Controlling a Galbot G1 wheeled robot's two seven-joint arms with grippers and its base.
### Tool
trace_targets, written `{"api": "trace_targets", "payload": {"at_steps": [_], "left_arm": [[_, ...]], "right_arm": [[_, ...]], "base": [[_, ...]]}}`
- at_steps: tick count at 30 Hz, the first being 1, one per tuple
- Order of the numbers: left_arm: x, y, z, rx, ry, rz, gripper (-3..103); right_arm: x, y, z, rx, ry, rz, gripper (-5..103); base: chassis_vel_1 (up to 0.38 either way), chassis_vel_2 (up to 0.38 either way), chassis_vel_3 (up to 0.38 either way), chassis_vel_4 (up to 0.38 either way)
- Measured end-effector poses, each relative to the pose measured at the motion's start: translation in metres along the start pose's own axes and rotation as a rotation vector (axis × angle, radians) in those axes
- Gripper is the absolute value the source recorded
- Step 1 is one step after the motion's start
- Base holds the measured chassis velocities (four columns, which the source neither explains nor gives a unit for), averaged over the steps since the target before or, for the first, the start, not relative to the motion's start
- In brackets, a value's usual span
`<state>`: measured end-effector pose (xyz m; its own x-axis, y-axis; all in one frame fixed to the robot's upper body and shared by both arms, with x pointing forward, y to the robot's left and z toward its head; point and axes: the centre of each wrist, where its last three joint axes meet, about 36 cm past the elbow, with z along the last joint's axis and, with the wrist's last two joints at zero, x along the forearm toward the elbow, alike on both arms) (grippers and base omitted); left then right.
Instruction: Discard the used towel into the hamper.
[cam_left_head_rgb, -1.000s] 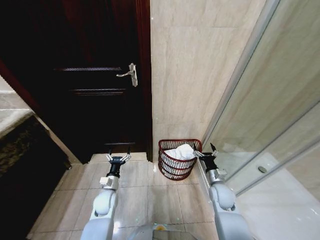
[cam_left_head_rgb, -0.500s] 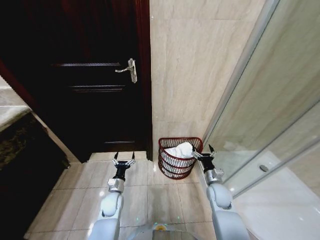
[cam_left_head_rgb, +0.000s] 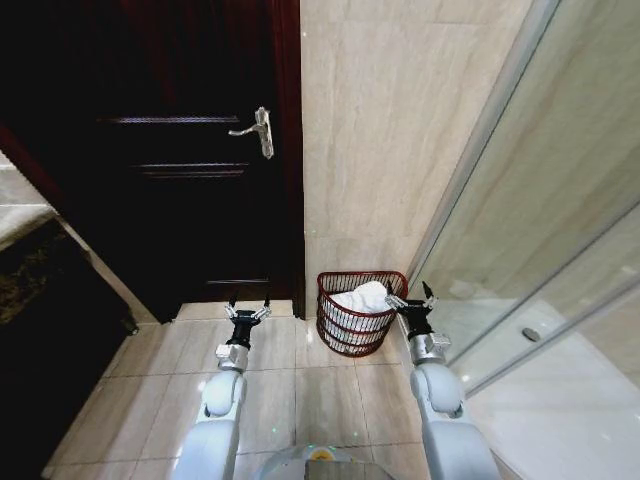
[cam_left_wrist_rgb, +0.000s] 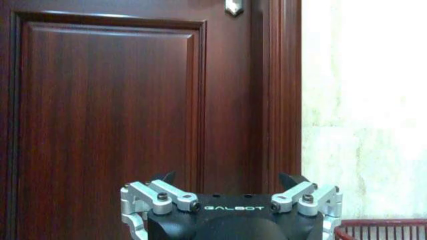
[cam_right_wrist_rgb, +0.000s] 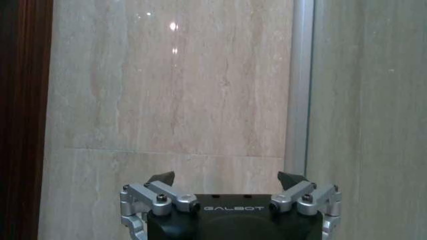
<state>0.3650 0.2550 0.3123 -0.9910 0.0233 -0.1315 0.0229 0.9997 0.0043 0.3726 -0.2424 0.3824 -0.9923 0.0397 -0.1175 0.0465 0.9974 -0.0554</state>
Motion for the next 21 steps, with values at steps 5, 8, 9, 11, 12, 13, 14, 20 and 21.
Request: {"api": "trace_targets", "payload": {"at_steps": [5,8,9,11,12,13,14,20,21], "left_arm": [[-0.005,0.009,-0.008,0.002,-0.006,-0.015,100],[-0.005,0.011,-0.014,-0.004,-0.014,-0.009,100],[-0.005,0.011,-0.016,-0.005,-0.015,-0.004,100],[-0.005,0.011,-0.018,-0.004,-0.017,-0.001,100],[-0.005,0.009,-0.02,0.0,-0.018,-0.001,100],[-0.005,0.008,-0.02,0.005,-0.017,-0.002,100],[-0.005,0.008,-0.02,0.005,-0.017,-0.002,100],[0.001,0.002,-0.024,0.017,-0.02,-0.013,100],[0.003,0.003,-0.026,0.015,-0.021,-0.016,100]], "right_arm": [[0.001,0.008,-0.004,-0.019,0.003,0.0,100],[0.001,0.008,-0.003,-0.017,0.005,0.003,100],[0.001,0.008,-0.003,-0.016,0.006,0.007,100],[0.002,0.006,-0.003,-0.015,0.007,0.014,100],[0.003,0.004,-0.005,-0.013,0.008,0.017,100],[0.004,0.003,-0.006,-0.011,0.007,0.019,100],[0.004,0.003,-0.006,-0.011,0.007,0.019,100],[0.018,-0.002,-0.011,-0.005,0.02,0.033,100],[0.022,-0.003,-0.012,-0.001,0.024,0.032,100]], "base": [[0.0,0.0,0.0,0.0],[0.0,0.0,0.0,0.0],[0.0,0.0,0.0,0.0],[0.0,0.0,0.0,0.0],[0.0,0.0,0.0,0.0],[0.0,0.0,0.0,0.0],[0.0,0.0,0.0,0.0],[0.0,0.0,0.0,0.0],[0.0,0.0,0.0,0.0]]}}
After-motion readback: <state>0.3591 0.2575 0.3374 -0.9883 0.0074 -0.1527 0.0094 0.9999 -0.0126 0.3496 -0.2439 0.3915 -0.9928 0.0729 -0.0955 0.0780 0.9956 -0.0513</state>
